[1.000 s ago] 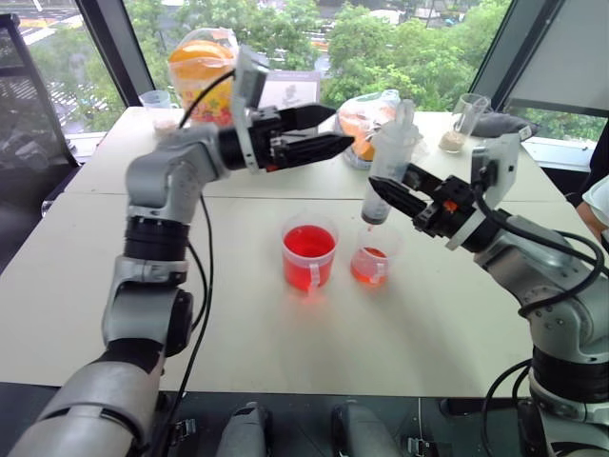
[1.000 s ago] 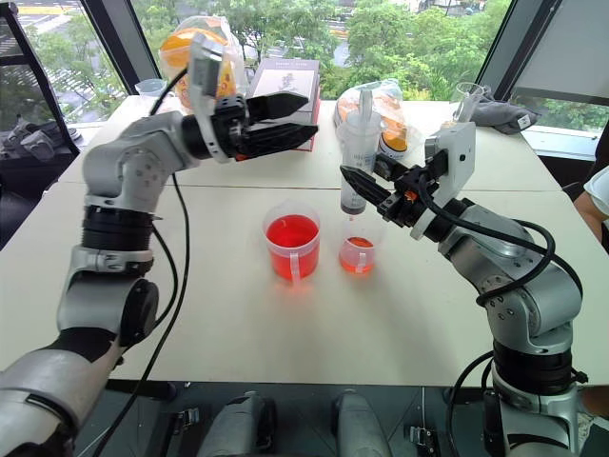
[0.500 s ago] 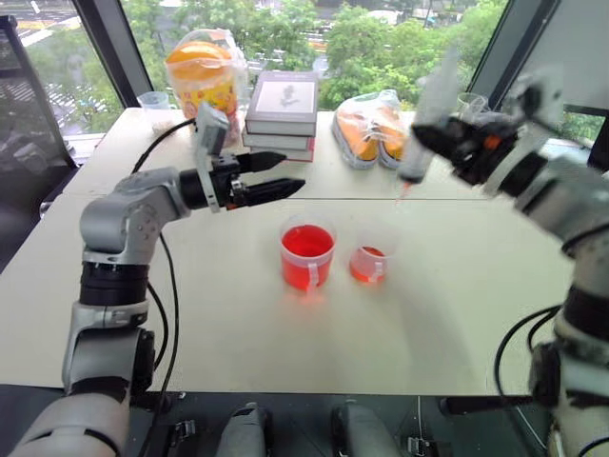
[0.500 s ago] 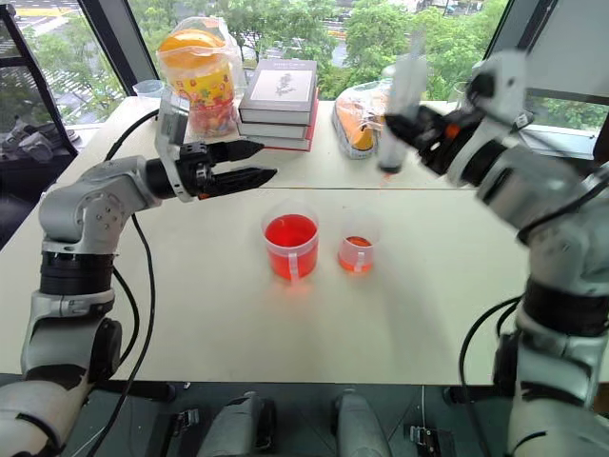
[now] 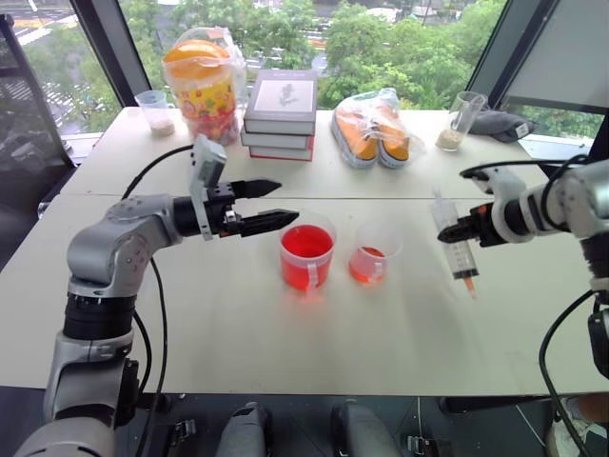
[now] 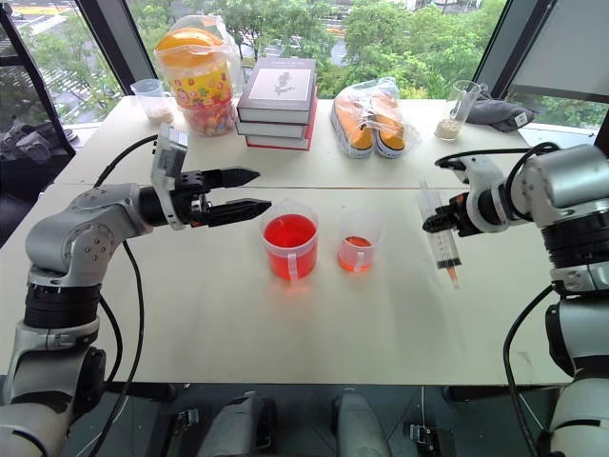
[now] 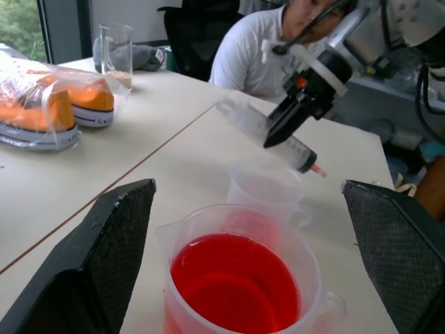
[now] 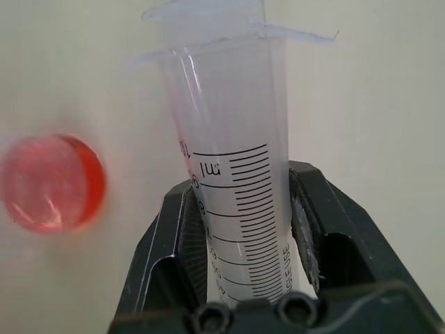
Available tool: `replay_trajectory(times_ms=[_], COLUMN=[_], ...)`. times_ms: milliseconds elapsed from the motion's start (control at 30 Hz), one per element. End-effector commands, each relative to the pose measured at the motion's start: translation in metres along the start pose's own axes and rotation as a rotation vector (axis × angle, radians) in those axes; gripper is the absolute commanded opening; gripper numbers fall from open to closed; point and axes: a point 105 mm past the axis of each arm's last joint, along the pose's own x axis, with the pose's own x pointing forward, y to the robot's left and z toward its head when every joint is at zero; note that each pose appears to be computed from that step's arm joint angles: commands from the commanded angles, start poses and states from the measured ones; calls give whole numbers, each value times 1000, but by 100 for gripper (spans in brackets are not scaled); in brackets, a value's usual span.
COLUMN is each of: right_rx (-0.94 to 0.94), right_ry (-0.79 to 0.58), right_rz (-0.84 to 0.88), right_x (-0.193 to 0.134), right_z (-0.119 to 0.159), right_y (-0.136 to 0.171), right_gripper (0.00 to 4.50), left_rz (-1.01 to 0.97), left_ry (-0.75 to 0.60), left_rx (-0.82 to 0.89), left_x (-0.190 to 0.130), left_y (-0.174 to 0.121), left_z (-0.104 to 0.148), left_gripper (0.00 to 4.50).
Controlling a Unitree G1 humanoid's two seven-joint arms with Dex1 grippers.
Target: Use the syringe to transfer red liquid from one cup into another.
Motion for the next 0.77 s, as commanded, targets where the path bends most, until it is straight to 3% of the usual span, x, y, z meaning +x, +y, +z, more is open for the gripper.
replay_trajectory(times_ms=[33,233,433,567,667,767], right_rx=[18,32,-59,-272,-366,-405], right_ry=[-7,14,-122,-355,-464,-498], right_rz=[-34,-22,14,154,266,285], right_x=[11,25,-10,-67,-102,-114], right_z=[2,-1,23,43,34,16], right_y=[-15,-19,-12,26,50,60], right_gripper=[137,435,444,444,444,444], left_rz=[-48,-6,10,33,49,59], left_ry=[-28,-3,19,38,54,54], left_rx=[-1,-10,-12,-10,-2,-14], left_x=[-3,-8,-14,-22,-28,-33], left_y=[-16,-15,-14,-10,-9,-8], left_z=[9,5,3,5,6,8], left_gripper=[442,450,450,450,450,450])
